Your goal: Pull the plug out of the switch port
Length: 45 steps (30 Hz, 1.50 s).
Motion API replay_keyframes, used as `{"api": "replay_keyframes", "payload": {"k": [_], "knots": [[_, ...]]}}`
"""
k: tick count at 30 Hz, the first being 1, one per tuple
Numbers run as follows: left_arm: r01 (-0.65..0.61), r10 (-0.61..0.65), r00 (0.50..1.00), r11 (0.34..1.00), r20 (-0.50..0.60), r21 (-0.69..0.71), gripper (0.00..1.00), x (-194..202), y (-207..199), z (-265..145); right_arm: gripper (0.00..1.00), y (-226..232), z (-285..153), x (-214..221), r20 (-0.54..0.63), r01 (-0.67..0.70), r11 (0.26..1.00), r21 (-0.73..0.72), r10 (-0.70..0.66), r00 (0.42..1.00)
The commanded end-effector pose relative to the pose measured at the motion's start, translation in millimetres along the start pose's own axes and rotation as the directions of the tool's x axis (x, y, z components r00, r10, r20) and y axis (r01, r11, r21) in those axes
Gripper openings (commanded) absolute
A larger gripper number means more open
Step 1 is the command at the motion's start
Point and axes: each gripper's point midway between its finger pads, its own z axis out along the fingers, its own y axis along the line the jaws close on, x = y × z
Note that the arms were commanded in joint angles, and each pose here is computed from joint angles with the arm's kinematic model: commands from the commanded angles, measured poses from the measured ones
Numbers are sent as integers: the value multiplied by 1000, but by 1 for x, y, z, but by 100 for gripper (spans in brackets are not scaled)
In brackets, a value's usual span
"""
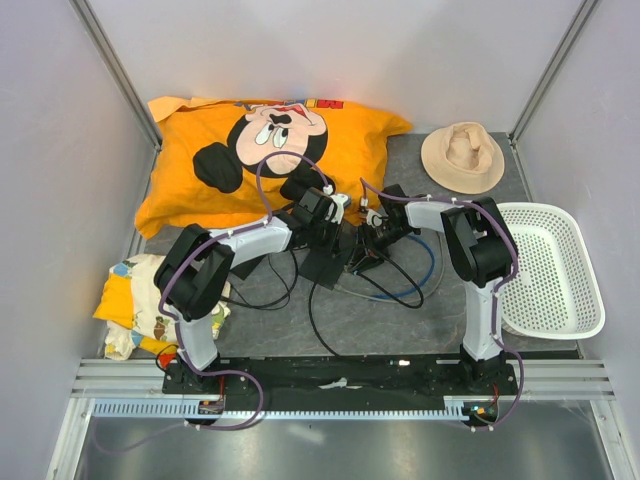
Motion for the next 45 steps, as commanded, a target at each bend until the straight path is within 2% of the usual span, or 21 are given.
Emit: {"api": "replay_keyframes", "payload": {"k": [1, 12, 18, 21, 23, 27, 31, 36, 40, 45], "knots": [[1, -73, 939, 978, -336, -210, 2, 113, 52, 11, 0, -135, 17, 36, -83, 13, 859, 512, 34, 996], [0, -76, 930, 979, -360, -206, 2, 116, 52, 14, 0, -124, 10, 41, -82, 25, 876, 482, 17, 997], [-6, -73, 928, 978, -365, -211, 2, 115, 54, 16, 0, -119, 9, 52, -126, 54, 892, 449, 3, 992], [-6, -73, 928, 978, -365, -211, 2, 116, 54, 17, 0, -112, 6, 64, -160, 90, 913, 398, -27, 987], [-8, -69, 929, 978, -363, -206, 2, 115, 53, 17, 0, -107, 4, 71, -180, 151, 933, 325, -96, 979], [-11, -65, 930, 979, -361, -205, 2, 116, 54, 19, 0, -102, -2, 63, -126, 133, 959, 249, -104, 987], [-16, -60, 927, 980, -371, -199, 2, 118, 54, 23, 0, -93, -4, 58, -109, 187, 969, 159, -171, 979], [-24, -43, 930, 983, -364, -179, 2, 114, 51, 25, 0, -66, -31, 37, -13, 354, 925, 136, -356, 934], [-22, -9, 938, 996, -347, -86, 2, 106, 36, 29, 0, -38, -60, 19, 52, 417, 899, 132, -426, 903], [-54, 28, 955, 995, -297, -78, 1, 81, 34, 27, 0, 10, -106, -18, 170, 488, 856, 169, -513, 841]]}}
